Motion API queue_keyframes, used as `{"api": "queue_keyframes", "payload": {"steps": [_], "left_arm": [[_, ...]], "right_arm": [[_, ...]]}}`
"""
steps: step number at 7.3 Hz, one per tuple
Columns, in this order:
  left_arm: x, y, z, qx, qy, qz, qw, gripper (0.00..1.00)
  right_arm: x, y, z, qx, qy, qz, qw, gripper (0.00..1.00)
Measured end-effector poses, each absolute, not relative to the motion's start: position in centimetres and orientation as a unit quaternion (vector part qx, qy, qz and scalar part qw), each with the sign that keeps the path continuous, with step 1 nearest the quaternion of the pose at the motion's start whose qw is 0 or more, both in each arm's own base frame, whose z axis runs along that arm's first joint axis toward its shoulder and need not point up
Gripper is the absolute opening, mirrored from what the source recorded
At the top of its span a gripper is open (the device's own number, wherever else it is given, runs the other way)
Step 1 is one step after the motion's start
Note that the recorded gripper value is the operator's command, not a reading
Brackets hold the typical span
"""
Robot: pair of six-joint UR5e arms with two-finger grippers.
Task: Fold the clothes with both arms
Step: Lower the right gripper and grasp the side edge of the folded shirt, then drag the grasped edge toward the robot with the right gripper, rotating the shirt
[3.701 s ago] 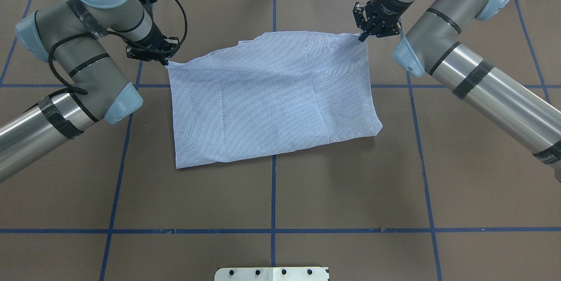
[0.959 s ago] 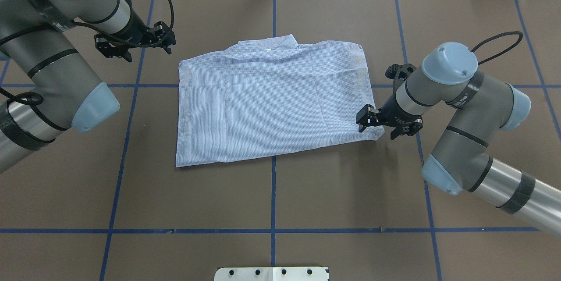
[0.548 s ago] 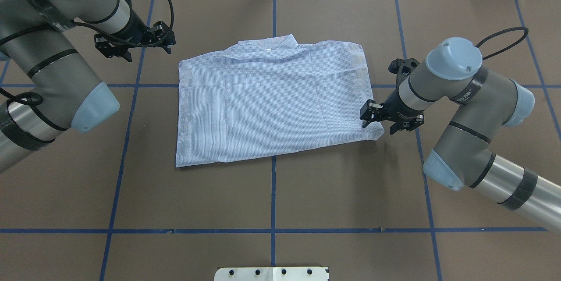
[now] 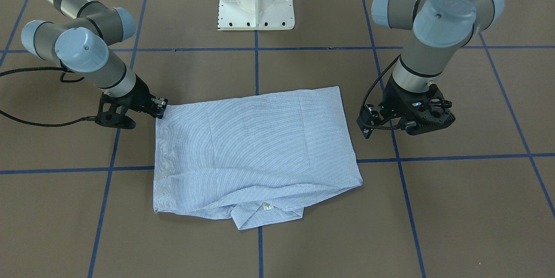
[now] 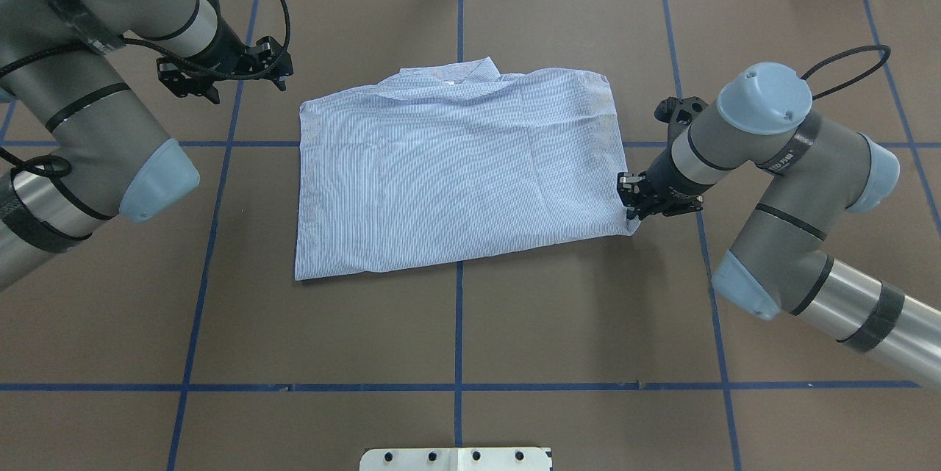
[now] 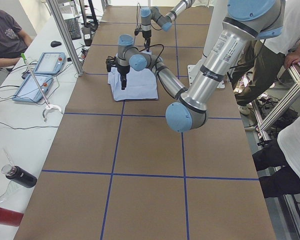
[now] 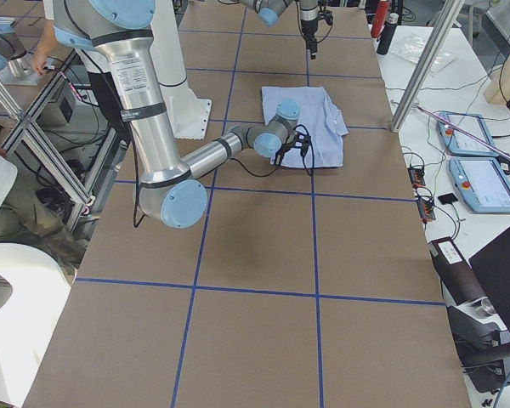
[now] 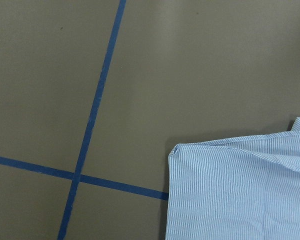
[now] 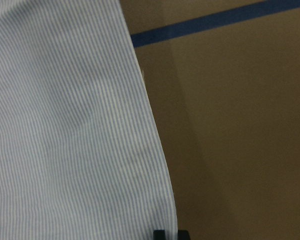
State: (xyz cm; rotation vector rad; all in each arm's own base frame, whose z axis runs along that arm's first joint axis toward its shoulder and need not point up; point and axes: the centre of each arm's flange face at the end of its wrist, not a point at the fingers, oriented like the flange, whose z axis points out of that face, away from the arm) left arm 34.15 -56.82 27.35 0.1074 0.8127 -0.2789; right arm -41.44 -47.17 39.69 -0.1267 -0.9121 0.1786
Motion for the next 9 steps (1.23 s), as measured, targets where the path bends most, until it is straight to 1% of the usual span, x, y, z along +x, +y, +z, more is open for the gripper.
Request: {"api": "queue_keyframes", "payload": {"steps": [2,3,6,7,9], "left_arm": [[34.1,-56.8,27.3,0.053,0.394,-0.135,0.908,1.00],[34.1,-56.8,27.2,0.053,0.395,-0.135,0.907,1.00],[33.9,-56.5,26.6,0.056,0.399,-0.135,0.905,1.00],[33.8,-56.4,26.5,0.057,0.400,-0.136,0.905,1.00],[34.1,-55.8,26.1,0.052,0.404,-0.142,0.902,1.00]], "right_arm": [[-41.1,-46.9,39.2,-0.061,-0.445,0.080,0.890,0.00],[-40.1,-45.9,39.3,-0.066,-0.451,0.072,0.887,0.00],[-33.1,-37.7,38.9,-0.106,-0.481,0.035,0.870,0.00],[-32.0,-34.6,38.7,-0.134,-0.486,0.016,0.864,0.00],[-33.1,-28.3,37.6,-0.226,-0.481,-0.014,0.847,0.00]]}}
